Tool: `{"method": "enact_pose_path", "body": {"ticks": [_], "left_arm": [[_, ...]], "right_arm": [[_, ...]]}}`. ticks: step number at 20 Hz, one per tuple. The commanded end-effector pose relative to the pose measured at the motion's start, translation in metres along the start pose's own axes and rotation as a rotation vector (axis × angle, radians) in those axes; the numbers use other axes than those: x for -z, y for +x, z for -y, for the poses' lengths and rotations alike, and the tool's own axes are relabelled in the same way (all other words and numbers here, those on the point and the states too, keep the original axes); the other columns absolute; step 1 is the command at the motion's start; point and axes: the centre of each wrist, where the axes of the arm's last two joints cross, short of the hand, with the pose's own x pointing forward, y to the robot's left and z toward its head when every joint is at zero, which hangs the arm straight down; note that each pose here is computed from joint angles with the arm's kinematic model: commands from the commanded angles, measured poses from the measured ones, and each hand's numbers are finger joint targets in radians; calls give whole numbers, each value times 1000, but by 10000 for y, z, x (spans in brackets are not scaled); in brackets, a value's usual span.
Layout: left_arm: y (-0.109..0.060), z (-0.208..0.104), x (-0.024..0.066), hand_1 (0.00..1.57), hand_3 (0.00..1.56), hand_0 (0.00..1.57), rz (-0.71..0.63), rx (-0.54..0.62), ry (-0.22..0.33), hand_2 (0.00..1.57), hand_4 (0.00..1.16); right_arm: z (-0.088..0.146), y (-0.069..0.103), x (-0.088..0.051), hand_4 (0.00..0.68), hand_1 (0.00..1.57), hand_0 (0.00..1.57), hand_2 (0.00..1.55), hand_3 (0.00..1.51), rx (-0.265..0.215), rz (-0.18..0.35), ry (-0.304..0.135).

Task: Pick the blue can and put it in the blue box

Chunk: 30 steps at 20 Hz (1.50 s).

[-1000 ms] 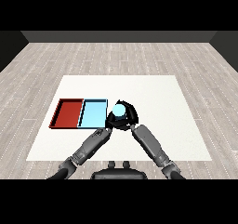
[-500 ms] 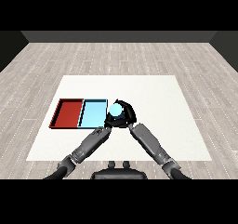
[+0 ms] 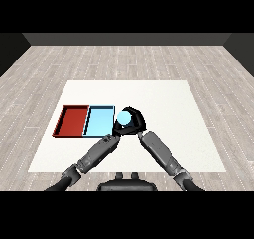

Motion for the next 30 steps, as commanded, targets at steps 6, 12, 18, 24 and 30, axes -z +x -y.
{"method": "enact_pose_path", "body": {"ticks": [6,12,18,24,30], "left_arm": [[147,-15,20,1571,1467,1571,14,42,35,1555,1141],[62,15,55,1571,1466,1571,27,27,41,1559,1138],[217,-8,41,1571,1480,1571,1,13,42,1569,1143],[77,60,83,1571,1493,1571,33,56,55,1571,1147],[-141,-262,-58,1571,1481,1571,-2,19,116,1571,1145]], "right_arm": [[-42,12,-82,496,1332,1332,1403,1302,57,3,10],[-62,-8,-49,0,0,0,0,0,-48,-31,-3],[-59,-12,-16,0,0,0,0,0,-72,-17,13],[226,28,-88,0,0,0,0,0,-55,-7,-107],[618,257,-99,0,0,0,0,0,145,58,-151]]}}
